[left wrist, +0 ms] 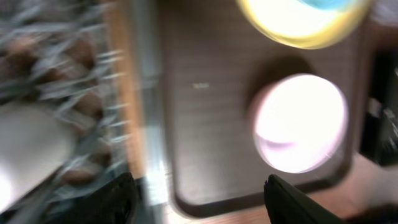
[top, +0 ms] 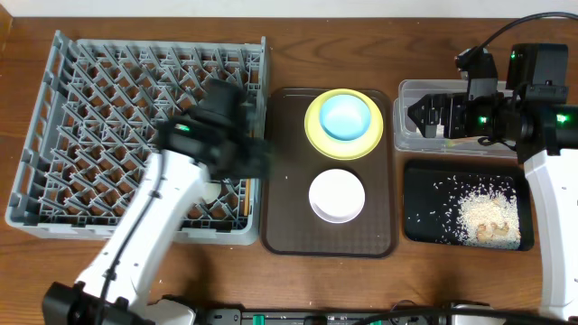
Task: Sort waste into correct bins and load items into the dishwasher
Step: 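Reach the left gripper to the white bowl on the brown tray and grasp it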
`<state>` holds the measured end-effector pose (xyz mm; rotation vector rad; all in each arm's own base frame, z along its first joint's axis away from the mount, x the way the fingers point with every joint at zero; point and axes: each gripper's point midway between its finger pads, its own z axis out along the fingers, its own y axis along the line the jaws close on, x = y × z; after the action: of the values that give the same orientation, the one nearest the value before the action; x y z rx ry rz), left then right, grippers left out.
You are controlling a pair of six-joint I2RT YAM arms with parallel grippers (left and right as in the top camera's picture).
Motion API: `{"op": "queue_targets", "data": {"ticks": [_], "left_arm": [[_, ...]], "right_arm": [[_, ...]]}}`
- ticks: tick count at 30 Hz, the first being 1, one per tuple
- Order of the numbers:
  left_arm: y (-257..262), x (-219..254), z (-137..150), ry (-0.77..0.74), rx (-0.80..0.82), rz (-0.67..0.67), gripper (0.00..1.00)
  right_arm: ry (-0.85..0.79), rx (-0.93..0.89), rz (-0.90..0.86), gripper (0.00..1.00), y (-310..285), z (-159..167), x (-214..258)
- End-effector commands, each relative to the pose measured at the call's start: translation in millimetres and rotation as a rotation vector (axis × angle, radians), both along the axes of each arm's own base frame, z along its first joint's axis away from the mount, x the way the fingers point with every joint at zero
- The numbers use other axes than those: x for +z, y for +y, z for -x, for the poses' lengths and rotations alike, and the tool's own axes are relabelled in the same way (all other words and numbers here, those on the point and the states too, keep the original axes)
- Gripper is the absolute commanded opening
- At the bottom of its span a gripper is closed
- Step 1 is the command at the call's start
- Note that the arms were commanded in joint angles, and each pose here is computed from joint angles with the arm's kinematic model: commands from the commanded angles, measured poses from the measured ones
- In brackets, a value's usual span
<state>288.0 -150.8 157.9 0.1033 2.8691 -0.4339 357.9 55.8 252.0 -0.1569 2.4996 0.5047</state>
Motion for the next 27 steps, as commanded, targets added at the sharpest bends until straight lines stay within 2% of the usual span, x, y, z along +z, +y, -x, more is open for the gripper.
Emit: {"op": "queue_targets", "data": {"ticks": [1, 5, 12, 19, 27], "left_arm": [[-57, 14, 14, -0.07, -0.129, 0.051, 0.69], [-119, 12, 30, -0.159, -0.287, 0.079, 0.68], [-164, -27, 48, -0.151, -0.361, 0.008, 0.69], [-171, -82, 48, -0.061, -0.379, -0.072, 0.65], [-180, -103, 45, -0.047, -0.388, -0.076, 0.59]], "right_arm": [[0.0, 0.0, 0.002, 0.99, -1, -1, 0], [0.0, 0.0, 0.002, 0.99, -1, -1, 0], [0.0, 0.0, 0.002, 0.99, -1, -1, 0], [0.0, 0.0, 0.002, 0.99, -1, -1, 0], [0.0, 0.0, 0.002, 0.99, -1, -1, 0]]}}
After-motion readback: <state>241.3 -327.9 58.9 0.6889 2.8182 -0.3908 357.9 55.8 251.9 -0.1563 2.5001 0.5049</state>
